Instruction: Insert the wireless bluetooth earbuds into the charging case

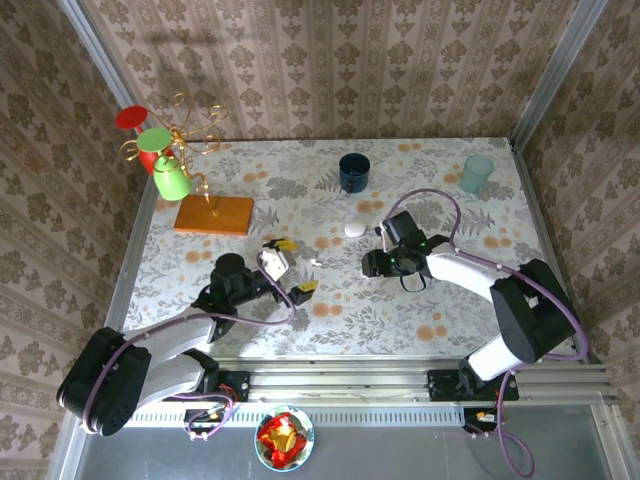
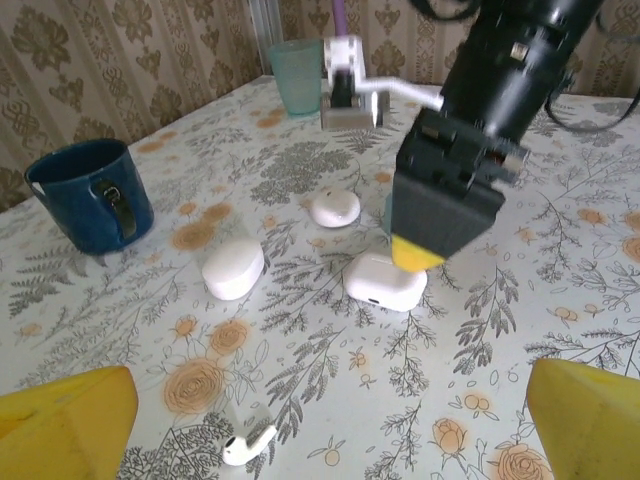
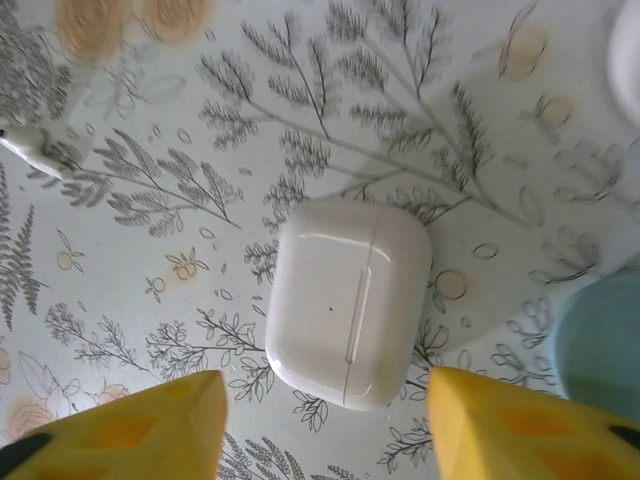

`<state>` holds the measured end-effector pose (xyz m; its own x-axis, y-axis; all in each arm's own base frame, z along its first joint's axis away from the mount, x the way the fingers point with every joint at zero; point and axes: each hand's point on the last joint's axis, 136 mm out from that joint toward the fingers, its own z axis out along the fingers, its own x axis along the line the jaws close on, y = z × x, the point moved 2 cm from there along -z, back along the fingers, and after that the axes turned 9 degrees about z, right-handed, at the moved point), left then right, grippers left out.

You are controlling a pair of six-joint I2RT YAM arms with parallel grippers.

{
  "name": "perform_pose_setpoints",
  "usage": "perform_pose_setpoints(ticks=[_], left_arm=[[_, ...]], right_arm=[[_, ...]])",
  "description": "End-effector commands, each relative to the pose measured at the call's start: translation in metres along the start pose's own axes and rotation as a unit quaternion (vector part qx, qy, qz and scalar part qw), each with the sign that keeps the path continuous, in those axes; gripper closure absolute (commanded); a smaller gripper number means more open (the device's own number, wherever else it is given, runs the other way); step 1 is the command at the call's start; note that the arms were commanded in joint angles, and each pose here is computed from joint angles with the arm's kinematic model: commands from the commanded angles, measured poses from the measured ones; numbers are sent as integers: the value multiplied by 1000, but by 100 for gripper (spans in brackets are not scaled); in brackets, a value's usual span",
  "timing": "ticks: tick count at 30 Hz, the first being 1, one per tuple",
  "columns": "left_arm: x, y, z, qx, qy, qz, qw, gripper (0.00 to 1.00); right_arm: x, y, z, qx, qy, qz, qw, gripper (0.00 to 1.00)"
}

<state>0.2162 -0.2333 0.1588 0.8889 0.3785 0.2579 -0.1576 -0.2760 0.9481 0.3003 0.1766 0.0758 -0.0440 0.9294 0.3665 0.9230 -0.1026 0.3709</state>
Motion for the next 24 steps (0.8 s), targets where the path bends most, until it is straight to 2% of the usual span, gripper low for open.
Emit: perform_pose_setpoints(ticks=[1,7,18,24], left_arm=[[5,7,2,-12,2,-3,1000,0],[3,3,2,-5,-3,-8,1000,0],[-2,2,3,-5,-24,0,1000,0],[-3,-1,6,-2,-30,-4,1000,0]], right_arm=[[1,31,-28,-57,-36,-49,997,36],[-6,58,-41,-35,-119,-107,987,25],[-33,66,-11,139,-206,-136,959,23],[-51,73,5,173,-224,-126,951,21]])
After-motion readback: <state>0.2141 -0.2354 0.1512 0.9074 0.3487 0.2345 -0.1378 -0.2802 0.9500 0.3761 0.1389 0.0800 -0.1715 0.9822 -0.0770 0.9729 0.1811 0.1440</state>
